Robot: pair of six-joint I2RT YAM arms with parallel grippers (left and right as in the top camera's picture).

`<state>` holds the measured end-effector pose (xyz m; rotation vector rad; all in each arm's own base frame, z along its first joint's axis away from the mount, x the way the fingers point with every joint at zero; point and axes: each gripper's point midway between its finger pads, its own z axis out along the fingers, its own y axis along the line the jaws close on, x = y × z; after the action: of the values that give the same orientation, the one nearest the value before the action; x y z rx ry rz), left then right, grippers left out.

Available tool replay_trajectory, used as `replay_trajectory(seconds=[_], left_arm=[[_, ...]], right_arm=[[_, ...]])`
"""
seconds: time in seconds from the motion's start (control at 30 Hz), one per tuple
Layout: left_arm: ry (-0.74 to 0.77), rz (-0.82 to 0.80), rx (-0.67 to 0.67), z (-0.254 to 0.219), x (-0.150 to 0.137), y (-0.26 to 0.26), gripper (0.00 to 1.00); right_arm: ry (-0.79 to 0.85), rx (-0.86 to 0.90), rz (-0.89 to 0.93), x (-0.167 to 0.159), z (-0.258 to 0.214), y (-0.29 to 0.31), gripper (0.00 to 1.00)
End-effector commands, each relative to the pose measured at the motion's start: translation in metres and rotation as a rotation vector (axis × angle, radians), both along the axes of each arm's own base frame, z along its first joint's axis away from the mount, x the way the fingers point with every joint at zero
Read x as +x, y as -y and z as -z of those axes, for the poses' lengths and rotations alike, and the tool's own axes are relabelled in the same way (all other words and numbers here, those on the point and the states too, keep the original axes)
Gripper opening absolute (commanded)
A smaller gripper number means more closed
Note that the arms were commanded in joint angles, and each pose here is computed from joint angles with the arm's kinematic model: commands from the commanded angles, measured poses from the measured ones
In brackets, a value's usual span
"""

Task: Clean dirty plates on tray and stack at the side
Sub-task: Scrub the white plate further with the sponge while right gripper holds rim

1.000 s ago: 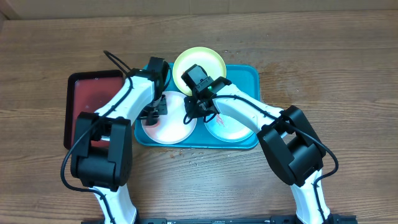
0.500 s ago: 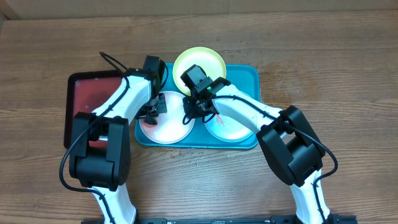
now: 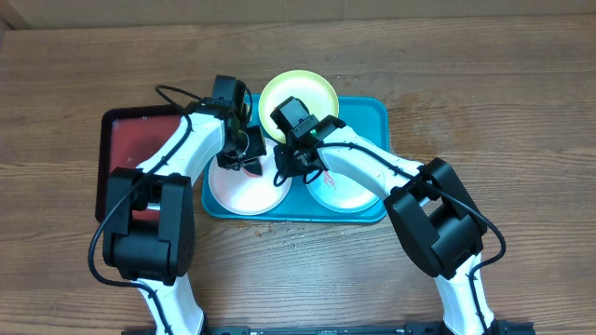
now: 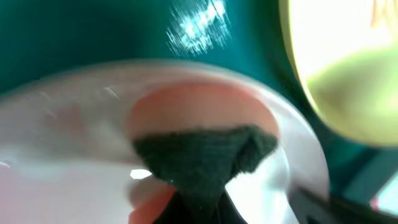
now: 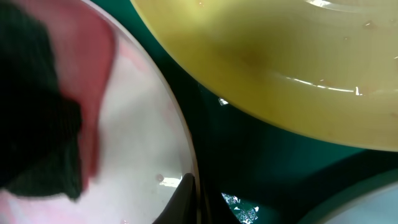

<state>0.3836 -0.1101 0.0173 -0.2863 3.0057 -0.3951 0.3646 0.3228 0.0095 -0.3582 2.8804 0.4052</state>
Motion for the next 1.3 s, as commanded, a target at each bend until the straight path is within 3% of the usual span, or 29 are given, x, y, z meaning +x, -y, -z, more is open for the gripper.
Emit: replay_trajectory(seconds=[0.0,0.17,0.33,0.47,0.6,0.77,0.87,0.97,1.07,1.27], left_arm=[[-0.071,0.081,-0.072,0.002,-0.021,0.020,0.04],[-0.168,0.166,-0.007,0.005,-0.050,0.008,0.04],[-0.227,0.174,0.221,0.010,-0.064,-0.033,0.04],[-0.186,0.156,0.463,0.007,-0.053,-0.073,0.04],[-0.070,0.110,0.541,0.005,-0.025,-0.084,0.04],[0.077,0.069,0.432,0.005,0.011,-0.062,0.04],[0.103,0.029,0.238,0.006,0.019,-0.029,0.04],[0.073,0.026,0.025,0.002,0.015,0.007,0.04],[0.023,0.054,-0.106,-0.002,0.003,0.031,0.04],[-0.109,0.100,-0.107,0.000,-0.033,0.035,0.04]], right_arm=[[-0.020,-0.072,-0.003,-0.002,0.023,0.013,0.04],[-0.021,-0.072,-0.003,-0.002,0.024,0.013,0.04],[-0.021,-0.072,-0.003,-0.002,0.024,0.013,0.04],[-0.021,-0.072,-0.003,-0.002,0.024,0.013,0.04],[-0.021,-0.072,-0.002,-0.002,0.024,0.013,0.04],[-0.021,-0.072,-0.003,-0.002,0.024,0.013,0.04],[-0.021,-0.072,-0.003,-0.002,0.024,0.013,0.04],[-0.020,-0.072,-0.003,-0.002,0.023,0.013,0.04],[-0.021,-0.072,-0.003,-0.002,0.024,0.013,0.04],[-0.020,-0.072,-0.003,-0.002,0.023,0.013,0.04]])
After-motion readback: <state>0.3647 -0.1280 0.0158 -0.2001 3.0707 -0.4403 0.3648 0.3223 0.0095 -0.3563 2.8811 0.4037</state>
